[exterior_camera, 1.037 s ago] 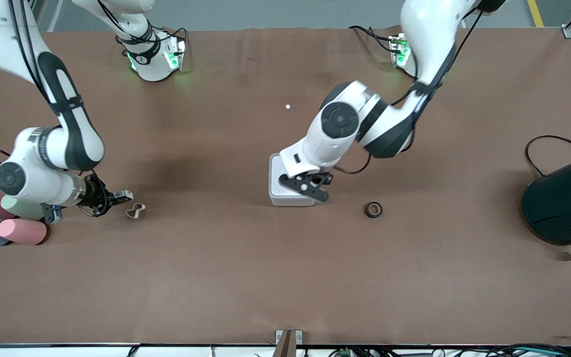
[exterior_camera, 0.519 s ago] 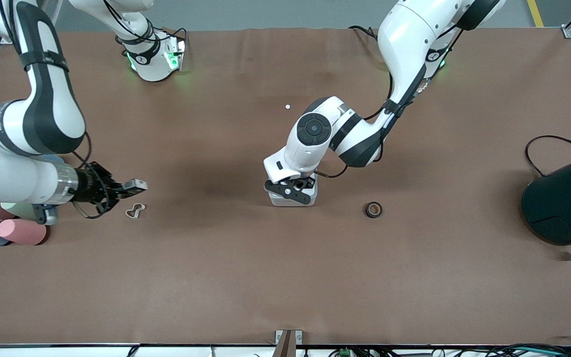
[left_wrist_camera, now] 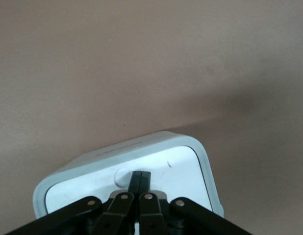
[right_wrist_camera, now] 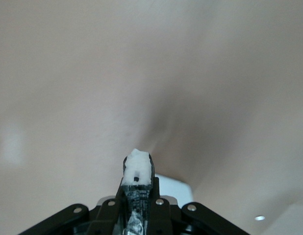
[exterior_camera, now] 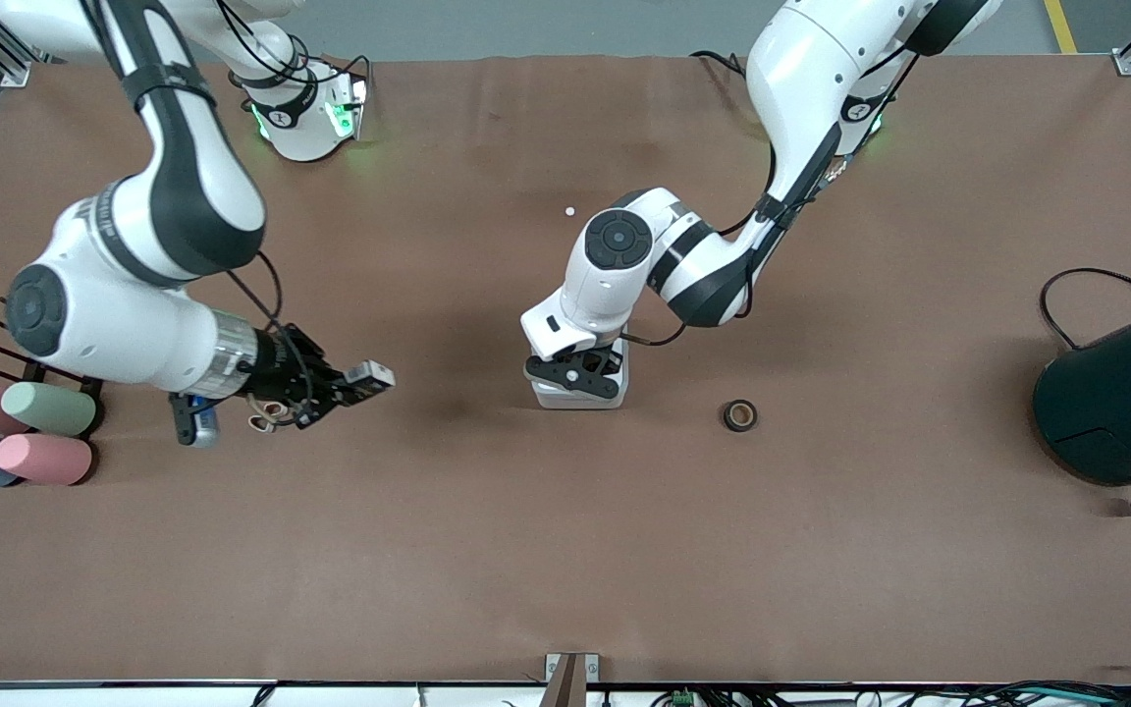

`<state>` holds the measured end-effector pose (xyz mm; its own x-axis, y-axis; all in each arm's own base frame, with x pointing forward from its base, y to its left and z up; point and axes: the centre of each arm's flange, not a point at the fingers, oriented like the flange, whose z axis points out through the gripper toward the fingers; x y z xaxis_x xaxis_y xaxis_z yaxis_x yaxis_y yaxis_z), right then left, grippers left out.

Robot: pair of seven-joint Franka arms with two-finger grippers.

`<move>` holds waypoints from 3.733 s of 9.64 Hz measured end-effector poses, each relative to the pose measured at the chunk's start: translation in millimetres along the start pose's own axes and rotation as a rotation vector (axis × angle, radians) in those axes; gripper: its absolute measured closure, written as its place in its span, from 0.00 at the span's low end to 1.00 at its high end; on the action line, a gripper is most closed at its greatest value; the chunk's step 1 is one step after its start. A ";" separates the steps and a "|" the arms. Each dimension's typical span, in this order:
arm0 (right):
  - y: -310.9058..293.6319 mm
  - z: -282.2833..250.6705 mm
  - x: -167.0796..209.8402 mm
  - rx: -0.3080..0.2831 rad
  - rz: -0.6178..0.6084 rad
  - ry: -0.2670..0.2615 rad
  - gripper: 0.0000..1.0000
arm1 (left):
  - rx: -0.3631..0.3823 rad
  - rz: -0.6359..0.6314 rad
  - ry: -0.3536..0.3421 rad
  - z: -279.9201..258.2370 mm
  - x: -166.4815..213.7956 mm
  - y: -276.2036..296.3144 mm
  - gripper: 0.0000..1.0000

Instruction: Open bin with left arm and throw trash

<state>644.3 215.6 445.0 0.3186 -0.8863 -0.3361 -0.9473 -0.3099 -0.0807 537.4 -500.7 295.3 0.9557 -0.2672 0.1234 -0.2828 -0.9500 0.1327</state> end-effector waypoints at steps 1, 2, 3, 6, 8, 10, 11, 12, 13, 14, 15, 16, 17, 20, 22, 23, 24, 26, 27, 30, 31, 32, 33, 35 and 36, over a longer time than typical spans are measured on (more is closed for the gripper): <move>-4.9 7.3 -22.6 0.032 0.016 0.002 0.82 | 0.031 -0.012 -0.036 -7.4 5.4 -13.8 0.99; -6.6 16.7 -41.2 0.040 0.019 0.001 0.82 | 0.072 -0.009 -0.083 -24.9 11.6 -34.6 0.99; -6.6 27.2 -53.6 0.032 0.012 -0.001 0.82 | 0.086 0.008 -0.112 -49.9 16.8 -53.1 0.99; -11.5 39.7 -70.6 0.067 0.022 -0.036 0.82 | 0.090 0.096 -0.136 -82.5 29.1 -104.0 0.98; -10.5 53.1 -97.5 0.073 0.034 -0.047 0.82 | 0.098 0.114 -0.194 -56.0 27.3 -149.9 0.89; -3.3 106.8 -153.1 0.057 0.050 -0.052 0.82 | 0.096 0.139 -0.231 -29.0 19.4 -182.6 0.60; 2.9 138.7 -174.4 0.037 0.053 -0.050 0.82 | 0.098 0.150 -0.243 -19.1 14.5 -189.9 0.45; 10.4 165.3 -190.2 0.010 0.047 -0.046 0.82 | 0.103 0.155 -0.236 -7.2 8.8 -195.0 0.32; 16.1 182.3 -199.6 -0.010 0.039 -0.041 0.80 | 0.104 0.151 -0.213 8.3 2.1 -207.5 0.16; 18.3 189.6 -202.0 -0.020 0.036 -0.038 0.75 | 0.095 0.147 -0.188 24.1 -5.6 -225.1 0.03; 18.9 193.8 -198.9 -0.030 0.033 -0.027 0.70 | 0.085 0.144 -0.164 38.3 -13.6 -237.8 0.00; 21.2 198.9 -196.2 -0.047 0.029 -0.014 0.56 | 0.082 0.149 -0.149 50.3 -20.4 -244.8 0.00; 24.1 204.4 -193.8 -0.065 0.027 -0.004 0.42 | 0.089 0.163 -0.136 59.4 -24.7 -250.8 0.00; 25.7 193.2 -176.3 -0.142 0.047 0.016 0.00 | 0.086 0.185 -0.106 81.4 -36.4 -275.5 0.01; 11.6 121.1 -113.7 -0.170 0.084 0.011 0.00 | 0.085 0.191 -0.111 87.1 -40.3 -276.7 0.11; 8.2 79.2 -63.2 -0.169 0.118 0.006 0.00 | 0.091 0.193 -0.106 84.6 -38.9 -279.5 0.29; 10.1 55.2 -9.8 -0.170 0.123 0.051 0.00 | 0.091 0.196 -0.103 81.4 -38.0 -277.9 0.42; 32.8 67.1 81.2 -0.252 0.003 0.166 0.00 | 0.087 0.205 -0.088 76.6 -34.2 -270.8 0.43; 45.1 76.5 113.3 -0.295 -0.101 0.180 0.00 | 0.084 0.215 -0.075 65.0 -25.1 -261.2 0.43; 69.9 101.9 182.1 -0.267 -0.364 0.252 0.00 | 0.064 0.213 -0.097 -28.6 17.5 -182.5 0.43; 83.9 123.7 195.4 -0.238 -0.412 0.287 0.00 | 0.050 0.182 -0.083 -50.6 21.2 -157.3 0.43; 101.3 145.4 205.6 -0.210 -0.436 0.311 0.00 | 0.037 0.149 -0.079 -56.2 18.9 -138.1 0.46; 115.4 159.0 211.7 -0.200 -0.448 0.317 0.00 | 0.031 0.127 -0.083 -52.5 15.6 -125.8 0.46; 123.4 157.5 224.8 -0.216 -0.534 0.311 0.00 | 0.016 0.085 -0.080 -45.9 15.3 -100.9 0.46; 125.8 149.5 236.6 -0.217 -0.563 0.310 0.00 | 0.010 0.072 -0.082 -42.2 12.6 -86.1 0.46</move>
<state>595.6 18.3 215.1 0.7868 -0.6172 -0.0107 -0.6165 -0.7865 0.0362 570.3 -415.5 326.9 0.9365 -0.3469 0.0512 -0.3506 -0.9293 0.1163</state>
